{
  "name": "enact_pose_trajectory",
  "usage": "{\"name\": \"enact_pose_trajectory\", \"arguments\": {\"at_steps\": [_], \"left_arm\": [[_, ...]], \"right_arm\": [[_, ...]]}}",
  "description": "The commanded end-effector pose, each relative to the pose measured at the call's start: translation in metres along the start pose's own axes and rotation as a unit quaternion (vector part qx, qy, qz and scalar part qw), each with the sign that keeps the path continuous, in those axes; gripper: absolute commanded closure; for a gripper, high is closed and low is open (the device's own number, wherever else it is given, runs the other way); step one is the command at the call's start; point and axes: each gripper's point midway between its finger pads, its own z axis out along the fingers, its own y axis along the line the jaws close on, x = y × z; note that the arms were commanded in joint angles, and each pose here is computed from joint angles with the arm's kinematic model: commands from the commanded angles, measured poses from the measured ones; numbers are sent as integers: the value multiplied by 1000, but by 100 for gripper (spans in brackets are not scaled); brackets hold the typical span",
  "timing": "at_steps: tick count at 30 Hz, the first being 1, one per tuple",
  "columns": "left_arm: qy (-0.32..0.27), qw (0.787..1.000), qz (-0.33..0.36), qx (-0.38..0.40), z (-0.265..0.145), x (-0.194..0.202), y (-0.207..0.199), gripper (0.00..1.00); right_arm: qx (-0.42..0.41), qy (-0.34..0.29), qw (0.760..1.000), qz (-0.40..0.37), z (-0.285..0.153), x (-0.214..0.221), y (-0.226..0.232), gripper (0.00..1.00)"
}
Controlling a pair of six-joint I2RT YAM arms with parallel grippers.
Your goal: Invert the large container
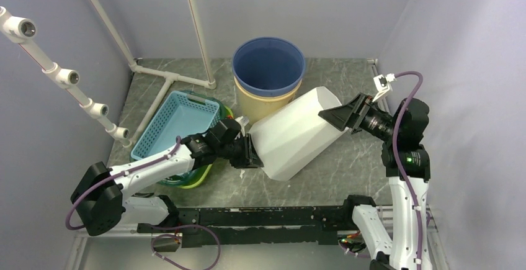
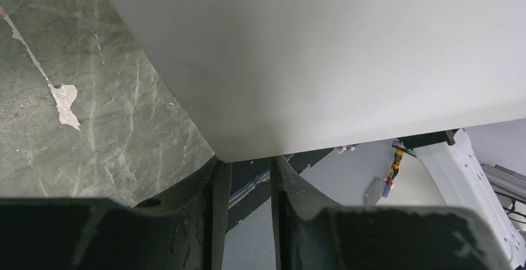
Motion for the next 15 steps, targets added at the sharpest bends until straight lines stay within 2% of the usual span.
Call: {"name": "enact_pose_trajectory", "arguments": {"at_steps": [1,5,9,15], "left_arm": [[-55,993,31,101,-5,-27,-53,68],[-53,994,29,92,-5,-24,-48,68],[-53,996,29,68,-4,-19,-38,65],[-53,997,32,44,-6,-16,-30,63]], "right_arm": [[-25,110,990,88,-5,48,3,23],[-28,111,991,71,-5,46,6,22],[11,116,993,25,-7,43,8,20],[60,148,987,-4,8,55,4,20]]}}
